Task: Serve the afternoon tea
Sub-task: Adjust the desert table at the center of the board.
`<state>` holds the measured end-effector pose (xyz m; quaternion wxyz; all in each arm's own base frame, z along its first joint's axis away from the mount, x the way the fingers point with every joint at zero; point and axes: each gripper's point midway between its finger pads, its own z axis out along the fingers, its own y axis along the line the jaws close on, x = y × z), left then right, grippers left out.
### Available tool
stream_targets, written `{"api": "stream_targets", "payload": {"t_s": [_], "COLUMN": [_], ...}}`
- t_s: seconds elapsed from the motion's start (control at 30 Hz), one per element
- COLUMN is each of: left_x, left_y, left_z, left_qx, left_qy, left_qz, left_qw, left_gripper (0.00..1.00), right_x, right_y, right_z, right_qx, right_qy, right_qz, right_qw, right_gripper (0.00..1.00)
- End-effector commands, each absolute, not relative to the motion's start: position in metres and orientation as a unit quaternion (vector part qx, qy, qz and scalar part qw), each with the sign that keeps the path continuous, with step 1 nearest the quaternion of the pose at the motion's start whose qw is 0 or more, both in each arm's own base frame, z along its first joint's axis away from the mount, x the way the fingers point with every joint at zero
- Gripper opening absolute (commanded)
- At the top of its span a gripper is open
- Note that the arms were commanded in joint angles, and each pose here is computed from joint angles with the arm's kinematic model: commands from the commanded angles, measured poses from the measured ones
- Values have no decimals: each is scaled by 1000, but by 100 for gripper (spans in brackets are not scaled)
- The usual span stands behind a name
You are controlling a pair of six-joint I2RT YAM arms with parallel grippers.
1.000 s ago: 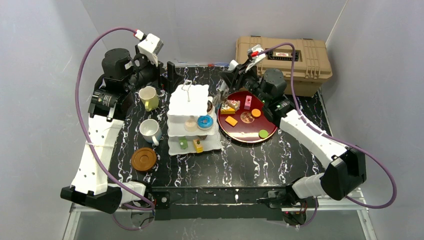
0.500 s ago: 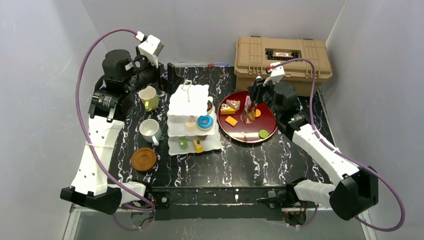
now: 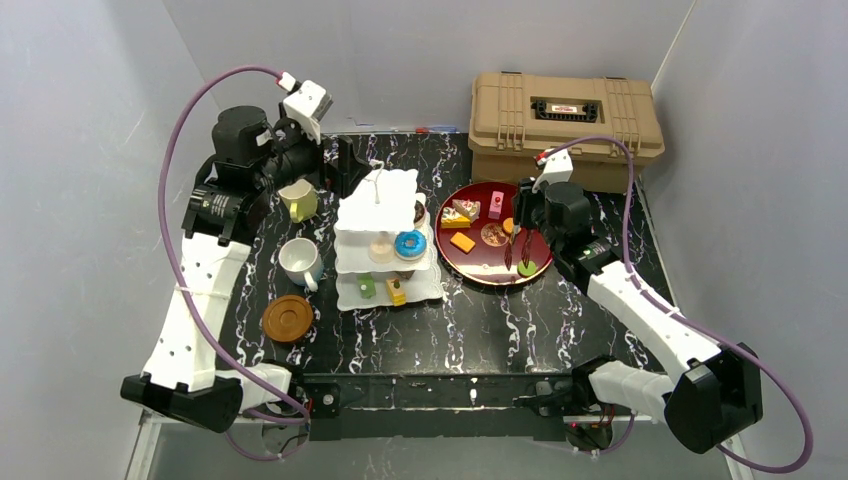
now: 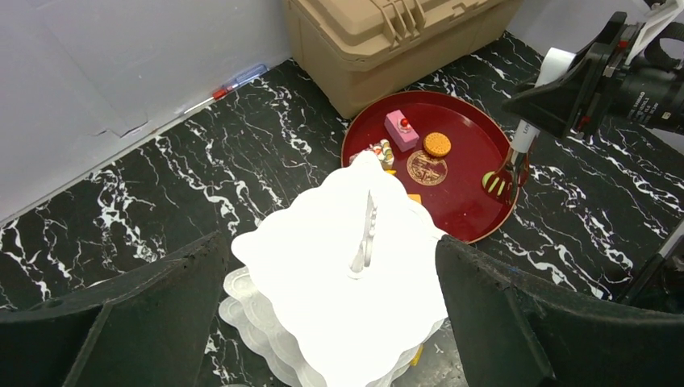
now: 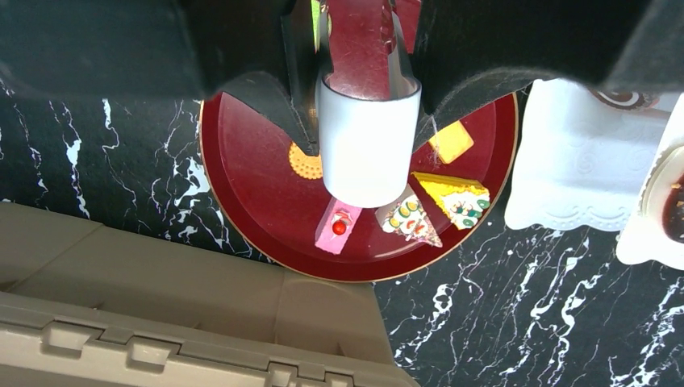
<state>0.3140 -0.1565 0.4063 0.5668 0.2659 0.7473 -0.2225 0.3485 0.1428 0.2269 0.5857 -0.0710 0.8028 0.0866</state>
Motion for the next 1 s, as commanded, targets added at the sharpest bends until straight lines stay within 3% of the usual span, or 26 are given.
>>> {"api": "stream_targets", "payload": {"t_s": [0.0,0.23,0.4,0.53,0.63,0.7,0.97], "left_x": [314,307,309,319,327,331,325], "left_y": [-163,-180,-179,-186,-192,-194,-194], "left_z": [407,389,369,364,369,370,375], "left_qx": [281,341,329,319,314,312,332], "left_qy": [735,731,754,759,754,752,734], "left_qz": [-238,-276,-278,-296,-309,-312,-291], "left_qw": [569,522,496,484,488,489,515], "left_gripper": [99,99,87,63,26,11,4], "right_x": [357,356,357,356,355,355,359], "right_y": [141,140,139,139,138,138,139], "right_z": [248,260,265,264,263,262,261], "right_qx": [-49,-47,-50,-50,-48,-47,-48], "right_qy": [778,770,768,769,770,770,769], "right_qz": [90,92,89,89,88,89,86], "right_qw": [620,629,632,631,631,630,632], "right_gripper": [30,30,30,30,30,30,30]}}
